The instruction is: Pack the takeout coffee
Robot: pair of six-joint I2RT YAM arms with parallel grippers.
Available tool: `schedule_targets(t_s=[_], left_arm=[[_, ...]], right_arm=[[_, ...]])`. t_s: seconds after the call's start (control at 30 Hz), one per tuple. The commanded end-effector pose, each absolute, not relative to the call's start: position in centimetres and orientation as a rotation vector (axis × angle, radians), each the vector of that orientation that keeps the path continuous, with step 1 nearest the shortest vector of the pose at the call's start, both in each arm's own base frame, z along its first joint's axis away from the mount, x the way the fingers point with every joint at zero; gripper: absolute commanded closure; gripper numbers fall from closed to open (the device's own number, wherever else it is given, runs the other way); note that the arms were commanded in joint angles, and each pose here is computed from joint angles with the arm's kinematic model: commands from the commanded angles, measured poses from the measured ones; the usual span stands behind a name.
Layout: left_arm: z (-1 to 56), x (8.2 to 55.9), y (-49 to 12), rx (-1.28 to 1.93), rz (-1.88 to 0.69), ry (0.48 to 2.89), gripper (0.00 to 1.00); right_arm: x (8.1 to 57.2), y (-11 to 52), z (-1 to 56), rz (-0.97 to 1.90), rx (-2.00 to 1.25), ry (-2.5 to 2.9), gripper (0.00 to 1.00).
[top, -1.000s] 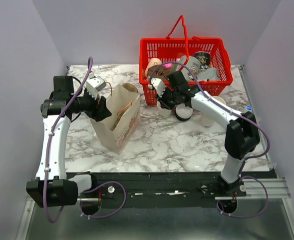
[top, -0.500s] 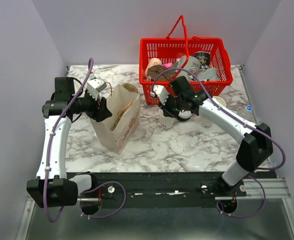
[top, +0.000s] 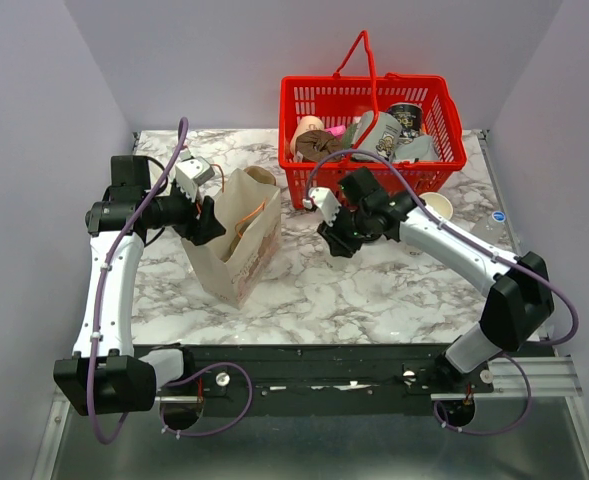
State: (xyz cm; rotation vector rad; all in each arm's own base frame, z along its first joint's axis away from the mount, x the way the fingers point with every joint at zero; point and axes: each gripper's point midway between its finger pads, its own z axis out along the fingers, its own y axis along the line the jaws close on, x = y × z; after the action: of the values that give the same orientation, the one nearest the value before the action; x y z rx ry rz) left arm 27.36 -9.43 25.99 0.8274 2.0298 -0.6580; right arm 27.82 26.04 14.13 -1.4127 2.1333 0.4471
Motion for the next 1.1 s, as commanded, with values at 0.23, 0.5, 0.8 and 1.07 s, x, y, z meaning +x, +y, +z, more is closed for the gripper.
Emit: schedule_targets(t_s=[0.23,0.5,0.8,1.07], left_arm=[[28.9,27.6,-10.1,0.851,-0.685,1.94,0.19],[29.9,28.5,-10.0,0.727,-0.688,1.967,0.01],[29.9,28.4,-9.8,0.721,-0.675,1.977,0.01],[30.2,28.4,-9.9,0.724,-0.68,1.963,0.01]], right_arm=[[26.7,25.7,21.8,0.469,-1.725,1.744,0.25],[31.2,24.6,19.9,0.402,-1.585,1.946,0.09],[28.8,25.7,18.5,0.57,-1.792,1.818,0.0],[29.2,24.7,17.4,0.462,-2.001,1.561,0.0]])
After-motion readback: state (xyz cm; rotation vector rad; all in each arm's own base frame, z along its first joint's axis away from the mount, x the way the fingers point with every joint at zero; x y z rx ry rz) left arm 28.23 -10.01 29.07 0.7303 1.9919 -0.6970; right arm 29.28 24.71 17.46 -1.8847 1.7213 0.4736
